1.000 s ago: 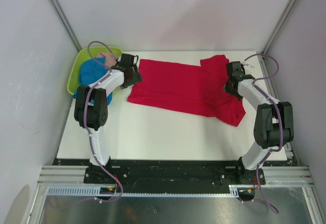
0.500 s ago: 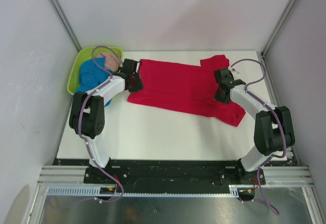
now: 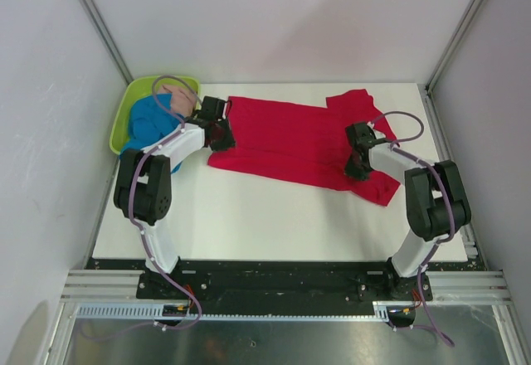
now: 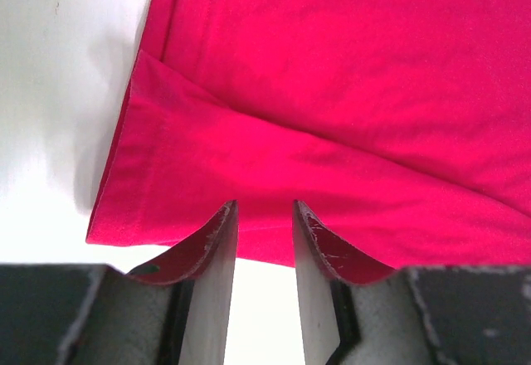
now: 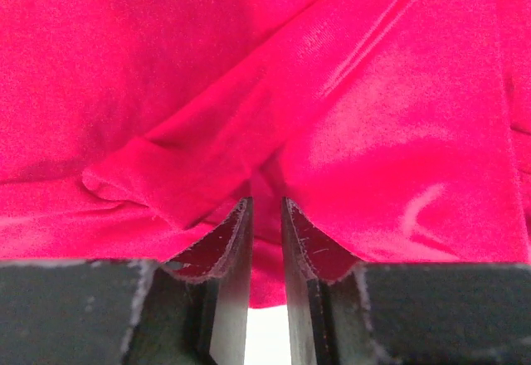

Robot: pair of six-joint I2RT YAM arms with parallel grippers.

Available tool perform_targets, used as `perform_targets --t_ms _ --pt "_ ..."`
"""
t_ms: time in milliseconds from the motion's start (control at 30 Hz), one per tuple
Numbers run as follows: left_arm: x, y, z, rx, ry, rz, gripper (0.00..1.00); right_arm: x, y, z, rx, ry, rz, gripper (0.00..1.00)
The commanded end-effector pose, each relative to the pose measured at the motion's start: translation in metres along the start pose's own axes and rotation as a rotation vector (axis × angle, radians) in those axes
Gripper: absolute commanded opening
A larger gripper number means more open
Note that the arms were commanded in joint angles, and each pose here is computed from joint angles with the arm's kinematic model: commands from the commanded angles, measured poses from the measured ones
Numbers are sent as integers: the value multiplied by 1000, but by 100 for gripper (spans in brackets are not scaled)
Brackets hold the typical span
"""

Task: Fold and stack the t-shirts
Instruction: Fold the flattened tshirt in 1/3 of the way

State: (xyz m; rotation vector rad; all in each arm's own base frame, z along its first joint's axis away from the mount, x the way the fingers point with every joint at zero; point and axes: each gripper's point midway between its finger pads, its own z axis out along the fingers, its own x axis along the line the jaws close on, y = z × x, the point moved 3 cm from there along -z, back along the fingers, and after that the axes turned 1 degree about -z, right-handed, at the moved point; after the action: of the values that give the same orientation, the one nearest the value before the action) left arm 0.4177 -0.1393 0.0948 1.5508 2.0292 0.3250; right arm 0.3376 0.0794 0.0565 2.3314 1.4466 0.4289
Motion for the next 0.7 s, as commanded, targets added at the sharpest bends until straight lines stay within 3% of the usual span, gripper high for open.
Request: perform_targets --t_ms 0,500,667 --pt "-6 8 -2 -27 -20 8 37 9 11 9 -26 51 50 24" --pt "-3 14 -3 -38 -19 8 37 36 65 24 -142 143 78 26" --pt "0 15 -5 -39 -20 4 39 49 77 26 -166 167 56 33"
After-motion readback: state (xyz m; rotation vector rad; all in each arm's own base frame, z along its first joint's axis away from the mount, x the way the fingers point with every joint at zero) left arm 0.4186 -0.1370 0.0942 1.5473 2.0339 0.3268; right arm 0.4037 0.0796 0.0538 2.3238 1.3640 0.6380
